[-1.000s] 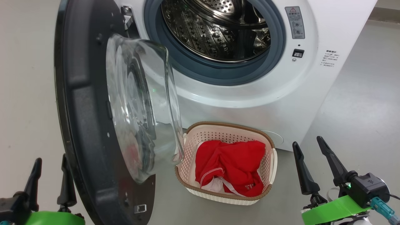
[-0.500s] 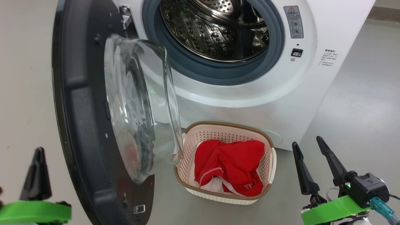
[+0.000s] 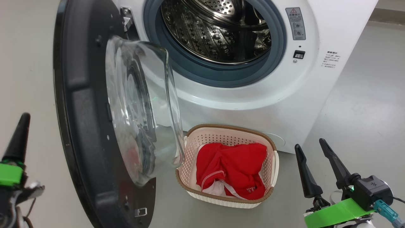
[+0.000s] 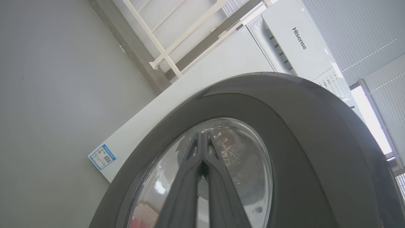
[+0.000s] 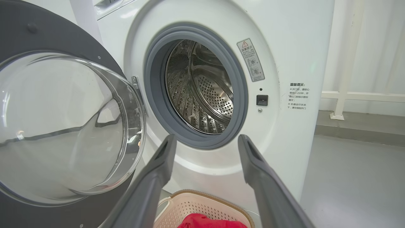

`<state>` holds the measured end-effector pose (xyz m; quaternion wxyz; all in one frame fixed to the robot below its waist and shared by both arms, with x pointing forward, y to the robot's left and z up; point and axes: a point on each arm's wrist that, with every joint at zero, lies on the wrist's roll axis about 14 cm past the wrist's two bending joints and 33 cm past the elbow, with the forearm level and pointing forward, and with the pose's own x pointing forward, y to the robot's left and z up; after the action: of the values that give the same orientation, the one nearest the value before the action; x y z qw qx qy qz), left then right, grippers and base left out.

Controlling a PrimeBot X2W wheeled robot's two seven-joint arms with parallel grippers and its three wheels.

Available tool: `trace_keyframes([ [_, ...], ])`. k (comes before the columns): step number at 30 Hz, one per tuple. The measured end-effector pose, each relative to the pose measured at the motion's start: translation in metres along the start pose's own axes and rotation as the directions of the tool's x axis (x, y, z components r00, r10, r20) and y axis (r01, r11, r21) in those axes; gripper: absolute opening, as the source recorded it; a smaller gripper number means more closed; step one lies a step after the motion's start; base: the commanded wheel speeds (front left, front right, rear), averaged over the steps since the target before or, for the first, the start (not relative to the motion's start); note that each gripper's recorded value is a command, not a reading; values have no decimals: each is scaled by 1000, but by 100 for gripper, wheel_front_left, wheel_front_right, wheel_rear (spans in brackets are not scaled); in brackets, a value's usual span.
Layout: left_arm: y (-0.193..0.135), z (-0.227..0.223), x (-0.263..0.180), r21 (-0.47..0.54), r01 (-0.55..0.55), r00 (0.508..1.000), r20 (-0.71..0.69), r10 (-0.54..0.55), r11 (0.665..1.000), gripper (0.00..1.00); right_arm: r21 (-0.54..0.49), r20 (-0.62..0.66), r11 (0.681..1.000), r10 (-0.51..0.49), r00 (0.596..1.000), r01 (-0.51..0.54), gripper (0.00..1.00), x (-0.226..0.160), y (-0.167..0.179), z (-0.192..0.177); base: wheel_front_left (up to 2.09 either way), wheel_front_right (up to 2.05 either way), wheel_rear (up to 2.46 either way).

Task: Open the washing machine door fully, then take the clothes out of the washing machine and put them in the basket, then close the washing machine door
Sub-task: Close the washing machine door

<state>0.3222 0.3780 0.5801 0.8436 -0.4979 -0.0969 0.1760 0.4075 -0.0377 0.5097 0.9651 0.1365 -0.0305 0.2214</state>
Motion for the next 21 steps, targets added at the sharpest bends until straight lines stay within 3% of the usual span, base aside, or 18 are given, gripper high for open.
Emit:
trace_keyframes([
  [7, -31, -12, 8, -162, 56, 979, -183, -86, 985, 0, -1, 0, 1000, -4, 1000, 4, 100, -1, -1, 0, 0, 0, 0],
  [21, -66, -23, 10, -228, 111, 939, -295, -178, 967, 0, -4, -1, 1000, -24, 1000, 24, 100, -7, -7, 1, 0, 0, 0],
])
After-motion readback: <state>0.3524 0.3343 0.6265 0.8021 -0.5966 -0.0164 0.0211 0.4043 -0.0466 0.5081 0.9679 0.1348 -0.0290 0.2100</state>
